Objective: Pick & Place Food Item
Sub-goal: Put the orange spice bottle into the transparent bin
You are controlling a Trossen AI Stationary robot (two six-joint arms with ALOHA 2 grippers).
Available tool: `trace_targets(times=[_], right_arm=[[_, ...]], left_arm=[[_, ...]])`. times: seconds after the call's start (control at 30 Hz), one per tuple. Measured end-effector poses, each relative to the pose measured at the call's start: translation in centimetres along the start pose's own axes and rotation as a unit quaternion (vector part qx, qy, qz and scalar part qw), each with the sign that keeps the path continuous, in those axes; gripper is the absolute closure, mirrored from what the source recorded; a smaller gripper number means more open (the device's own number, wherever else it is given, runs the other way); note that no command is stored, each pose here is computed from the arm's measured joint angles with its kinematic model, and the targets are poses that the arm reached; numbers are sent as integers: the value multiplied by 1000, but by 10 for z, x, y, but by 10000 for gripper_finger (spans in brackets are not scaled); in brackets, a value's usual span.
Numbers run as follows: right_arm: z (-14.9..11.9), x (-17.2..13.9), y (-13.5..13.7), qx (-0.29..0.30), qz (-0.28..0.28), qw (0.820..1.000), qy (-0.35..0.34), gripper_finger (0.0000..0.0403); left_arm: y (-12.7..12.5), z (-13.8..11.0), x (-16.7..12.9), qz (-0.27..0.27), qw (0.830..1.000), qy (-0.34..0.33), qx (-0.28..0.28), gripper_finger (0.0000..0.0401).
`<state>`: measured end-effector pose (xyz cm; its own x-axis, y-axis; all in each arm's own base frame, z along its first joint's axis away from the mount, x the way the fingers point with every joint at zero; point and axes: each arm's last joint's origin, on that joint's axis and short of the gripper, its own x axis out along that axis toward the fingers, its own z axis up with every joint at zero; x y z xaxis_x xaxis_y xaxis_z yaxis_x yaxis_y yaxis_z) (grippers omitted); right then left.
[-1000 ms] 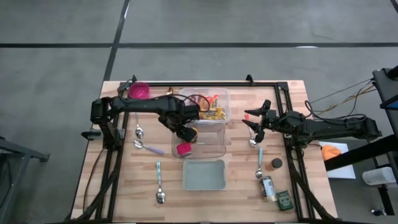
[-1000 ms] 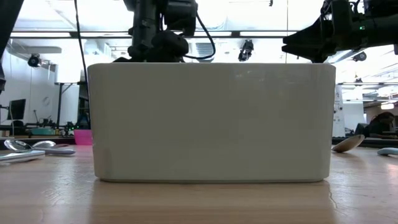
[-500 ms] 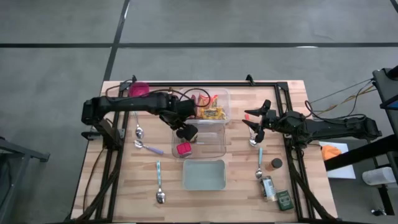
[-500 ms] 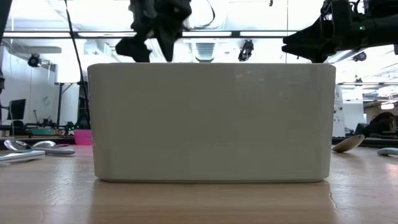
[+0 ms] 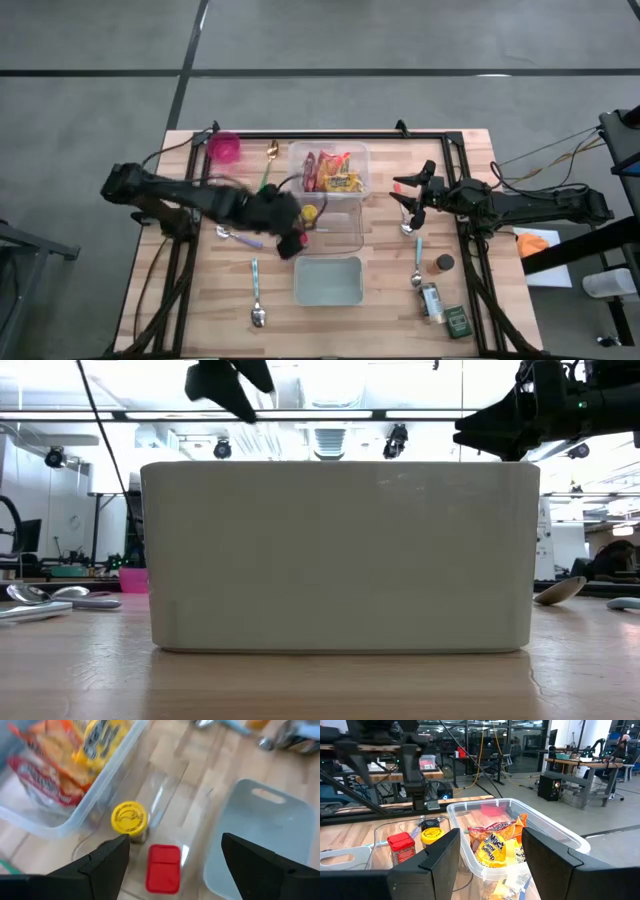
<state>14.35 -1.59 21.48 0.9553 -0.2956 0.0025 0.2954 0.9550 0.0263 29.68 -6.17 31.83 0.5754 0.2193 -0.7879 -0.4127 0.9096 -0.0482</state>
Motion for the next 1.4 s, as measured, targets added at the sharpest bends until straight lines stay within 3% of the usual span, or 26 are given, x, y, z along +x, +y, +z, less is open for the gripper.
trace_targets(times=[0.17,0.37,0.63,0.83,1.03,1.4], right_arm=[[0,0,0,0,0,1000,0,192],[0,0,0,0,0,1000,0,192],[0,0,0,0,0,1000,0,192],[0,0,0,0,0,1000,0,192],[0,0,0,0,0,1000,-1,192],[0,0,0,0,0,1000,-1,192]], left_arm=[[-8,-39,-21,-2,996,-85,30,84],[9,-78,-45,-36,984,-165,60,84],[44,-116,-50,-109,938,-318,83,84],[70,-143,-50,-171,908,-372,92,84],[86,-157,-53,-175,874,-430,142,84],[107,-183,-44,-176,859,-461,138,85]])
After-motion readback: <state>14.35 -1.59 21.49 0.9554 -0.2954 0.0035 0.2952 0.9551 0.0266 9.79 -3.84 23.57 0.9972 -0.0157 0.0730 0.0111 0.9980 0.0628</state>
